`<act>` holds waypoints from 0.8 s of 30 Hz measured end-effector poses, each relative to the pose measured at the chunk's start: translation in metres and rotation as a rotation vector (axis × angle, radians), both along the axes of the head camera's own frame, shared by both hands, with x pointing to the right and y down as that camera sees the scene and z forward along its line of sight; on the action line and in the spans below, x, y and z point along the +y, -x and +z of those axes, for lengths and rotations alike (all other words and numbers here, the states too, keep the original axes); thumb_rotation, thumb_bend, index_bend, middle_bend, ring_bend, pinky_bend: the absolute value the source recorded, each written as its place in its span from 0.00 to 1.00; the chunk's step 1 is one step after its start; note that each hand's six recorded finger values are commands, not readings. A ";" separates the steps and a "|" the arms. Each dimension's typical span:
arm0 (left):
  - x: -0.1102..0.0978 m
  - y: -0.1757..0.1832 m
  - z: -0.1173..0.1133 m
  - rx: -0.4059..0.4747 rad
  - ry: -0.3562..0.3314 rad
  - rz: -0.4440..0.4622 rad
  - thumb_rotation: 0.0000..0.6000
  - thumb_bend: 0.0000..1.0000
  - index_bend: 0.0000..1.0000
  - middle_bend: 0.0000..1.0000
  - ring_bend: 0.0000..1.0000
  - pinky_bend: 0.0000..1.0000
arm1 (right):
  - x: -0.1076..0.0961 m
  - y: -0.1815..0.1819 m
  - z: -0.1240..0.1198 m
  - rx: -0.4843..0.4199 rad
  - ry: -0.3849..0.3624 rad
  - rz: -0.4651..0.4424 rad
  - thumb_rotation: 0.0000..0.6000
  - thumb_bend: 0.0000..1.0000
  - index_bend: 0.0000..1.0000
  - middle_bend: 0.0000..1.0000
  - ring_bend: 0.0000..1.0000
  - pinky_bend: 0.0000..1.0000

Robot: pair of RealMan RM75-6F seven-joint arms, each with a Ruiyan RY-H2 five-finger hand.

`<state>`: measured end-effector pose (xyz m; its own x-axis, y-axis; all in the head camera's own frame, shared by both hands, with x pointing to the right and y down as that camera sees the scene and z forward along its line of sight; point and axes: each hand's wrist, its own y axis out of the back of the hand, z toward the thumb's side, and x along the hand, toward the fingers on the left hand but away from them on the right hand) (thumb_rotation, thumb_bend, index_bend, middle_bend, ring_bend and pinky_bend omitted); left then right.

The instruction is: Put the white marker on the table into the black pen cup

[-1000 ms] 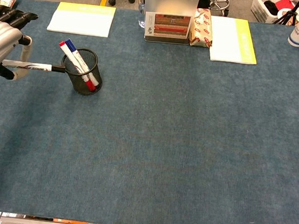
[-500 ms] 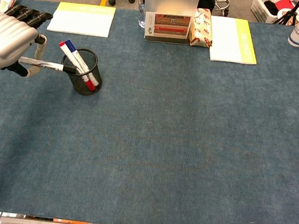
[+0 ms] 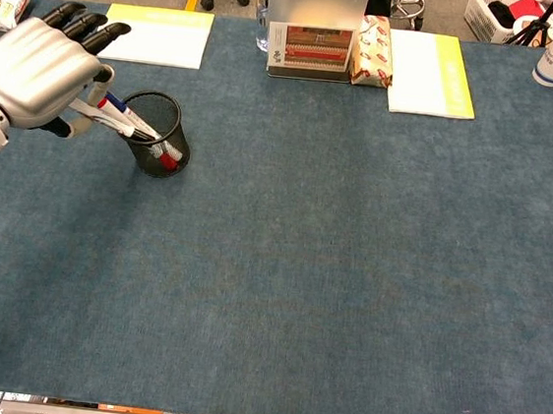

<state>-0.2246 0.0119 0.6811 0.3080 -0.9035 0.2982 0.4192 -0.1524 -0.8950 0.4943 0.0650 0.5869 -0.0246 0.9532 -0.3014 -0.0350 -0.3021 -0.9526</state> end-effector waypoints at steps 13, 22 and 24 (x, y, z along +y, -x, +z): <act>0.001 -0.025 0.002 0.030 -0.016 0.073 1.00 0.28 0.17 0.00 0.00 0.00 | 0.000 0.000 0.001 0.001 0.007 0.004 1.00 0.57 0.35 0.39 0.45 0.69; -0.001 -0.023 0.001 0.029 -0.031 0.061 1.00 0.22 0.07 0.00 0.00 0.00 | 0.000 0.000 0.002 0.003 0.011 0.003 1.00 0.57 0.35 0.39 0.45 0.69; -0.002 -0.020 0.000 0.027 -0.035 0.052 1.00 0.22 0.08 0.00 0.00 0.00 | 0.000 0.000 0.002 0.003 0.011 0.002 1.00 0.57 0.35 0.39 0.45 0.69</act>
<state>-0.2042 0.0101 0.6814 0.3625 -0.8957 0.2575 0.4012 -0.0995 -0.9106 0.4943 0.0650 0.5891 -0.0276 0.9496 -0.3121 -0.0372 -0.3130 -0.9490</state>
